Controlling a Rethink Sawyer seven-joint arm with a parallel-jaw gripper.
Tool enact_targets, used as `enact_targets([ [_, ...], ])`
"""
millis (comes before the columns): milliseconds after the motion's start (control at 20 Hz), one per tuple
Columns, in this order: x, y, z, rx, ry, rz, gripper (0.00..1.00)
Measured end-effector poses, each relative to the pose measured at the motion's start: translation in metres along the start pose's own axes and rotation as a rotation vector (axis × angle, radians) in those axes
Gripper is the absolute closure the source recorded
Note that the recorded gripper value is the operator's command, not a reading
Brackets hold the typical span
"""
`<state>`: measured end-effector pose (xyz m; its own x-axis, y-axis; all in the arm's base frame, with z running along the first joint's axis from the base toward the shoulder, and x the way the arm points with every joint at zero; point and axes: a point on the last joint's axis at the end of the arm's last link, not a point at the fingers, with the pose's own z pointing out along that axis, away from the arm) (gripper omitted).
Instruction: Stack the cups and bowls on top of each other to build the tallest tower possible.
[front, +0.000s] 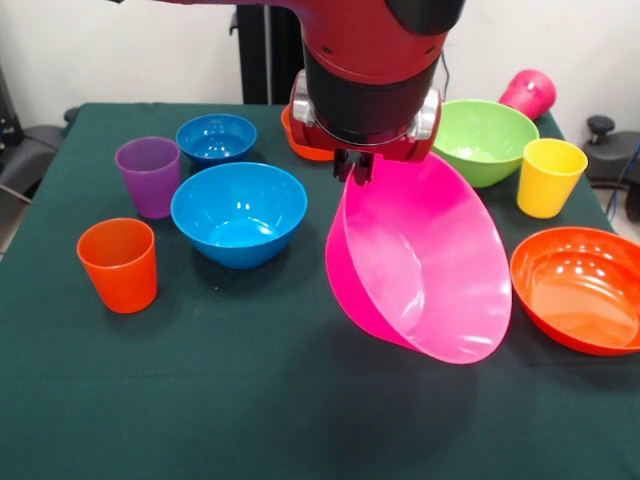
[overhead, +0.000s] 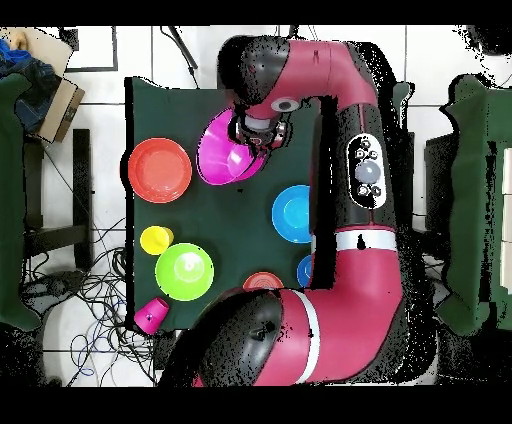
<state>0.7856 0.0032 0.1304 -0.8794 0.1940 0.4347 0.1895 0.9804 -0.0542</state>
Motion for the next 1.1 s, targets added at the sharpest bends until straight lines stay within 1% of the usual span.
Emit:
enact_targets([
  [150, -0.001, 0.000, -0.002, 0.009, -0.050, -0.004, 1.00],
  [200, -0.002, 0.000, -0.003, 0.012, -0.080, -0.006, 1.00],
  [300, -0.007, 0.000, -0.008, 0.018, -0.161, -0.011, 1.00],
  [350, -0.009, 0.000, -0.010, 0.018, -0.180, -0.012, 1.00],
  [450, -0.015, 0.000, -0.018, 0.016, -0.250, -0.013, 1.00],
  [650, -0.017, 0.000, -0.028, 0.016, -0.293, -0.012, 1.00],
  [1100, -0.017, -0.001, -0.029, 0.020, -0.295, -0.012, 1.00],
])
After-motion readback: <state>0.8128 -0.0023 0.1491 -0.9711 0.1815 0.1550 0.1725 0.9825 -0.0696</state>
